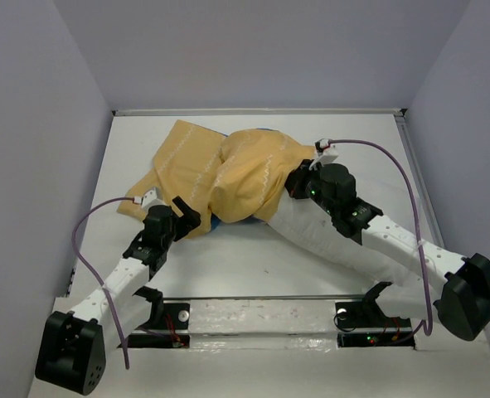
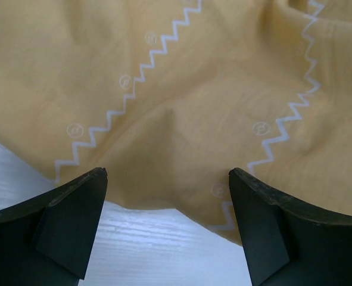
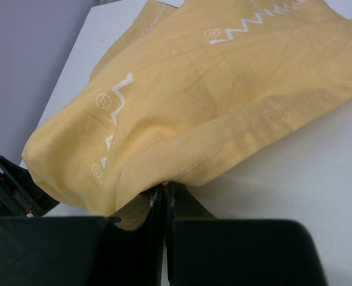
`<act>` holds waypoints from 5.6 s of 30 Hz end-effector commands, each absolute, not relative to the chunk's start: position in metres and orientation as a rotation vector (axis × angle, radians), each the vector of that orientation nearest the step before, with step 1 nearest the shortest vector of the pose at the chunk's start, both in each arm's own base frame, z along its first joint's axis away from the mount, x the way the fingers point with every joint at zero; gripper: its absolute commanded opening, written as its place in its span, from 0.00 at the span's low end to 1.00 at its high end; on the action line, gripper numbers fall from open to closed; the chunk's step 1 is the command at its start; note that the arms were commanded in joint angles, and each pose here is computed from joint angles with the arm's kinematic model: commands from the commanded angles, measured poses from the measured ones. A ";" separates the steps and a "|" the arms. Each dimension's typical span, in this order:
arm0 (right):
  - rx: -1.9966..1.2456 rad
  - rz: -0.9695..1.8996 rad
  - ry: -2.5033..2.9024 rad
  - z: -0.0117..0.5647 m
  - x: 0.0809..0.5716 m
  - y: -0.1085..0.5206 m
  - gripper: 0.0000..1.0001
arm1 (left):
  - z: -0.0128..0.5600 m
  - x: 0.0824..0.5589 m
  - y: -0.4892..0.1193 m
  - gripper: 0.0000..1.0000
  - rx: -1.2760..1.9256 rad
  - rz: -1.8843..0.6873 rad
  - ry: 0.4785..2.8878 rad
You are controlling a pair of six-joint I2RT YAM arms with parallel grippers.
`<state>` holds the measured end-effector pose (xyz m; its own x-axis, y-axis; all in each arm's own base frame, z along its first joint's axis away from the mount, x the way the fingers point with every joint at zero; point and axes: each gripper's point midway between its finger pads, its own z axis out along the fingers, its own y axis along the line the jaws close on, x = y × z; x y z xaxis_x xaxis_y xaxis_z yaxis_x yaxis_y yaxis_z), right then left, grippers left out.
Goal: Put the pillow into the pillowcase
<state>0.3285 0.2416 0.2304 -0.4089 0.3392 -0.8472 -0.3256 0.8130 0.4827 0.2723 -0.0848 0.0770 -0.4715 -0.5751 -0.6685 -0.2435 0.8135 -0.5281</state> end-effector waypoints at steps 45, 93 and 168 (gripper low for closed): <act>-0.055 0.771 1.833 0.243 0.332 0.253 0.00 | 0.261 0.263 -0.164 0.84 0.019 -0.802 1.889; -0.426 1.025 1.839 0.235 0.248 0.358 0.00 | 0.523 0.324 -0.307 0.00 0.348 -0.625 1.461; 0.353 0.715 1.633 0.324 0.422 0.255 0.00 | 0.247 0.203 -0.323 0.88 0.305 -1.021 1.756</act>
<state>0.4081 0.2696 0.2659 -0.3527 0.4936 -0.7950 -0.1655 0.8033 0.5722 0.2066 -0.3389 0.2224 -0.4672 -0.1278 -0.8748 0.6444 0.6283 -0.4360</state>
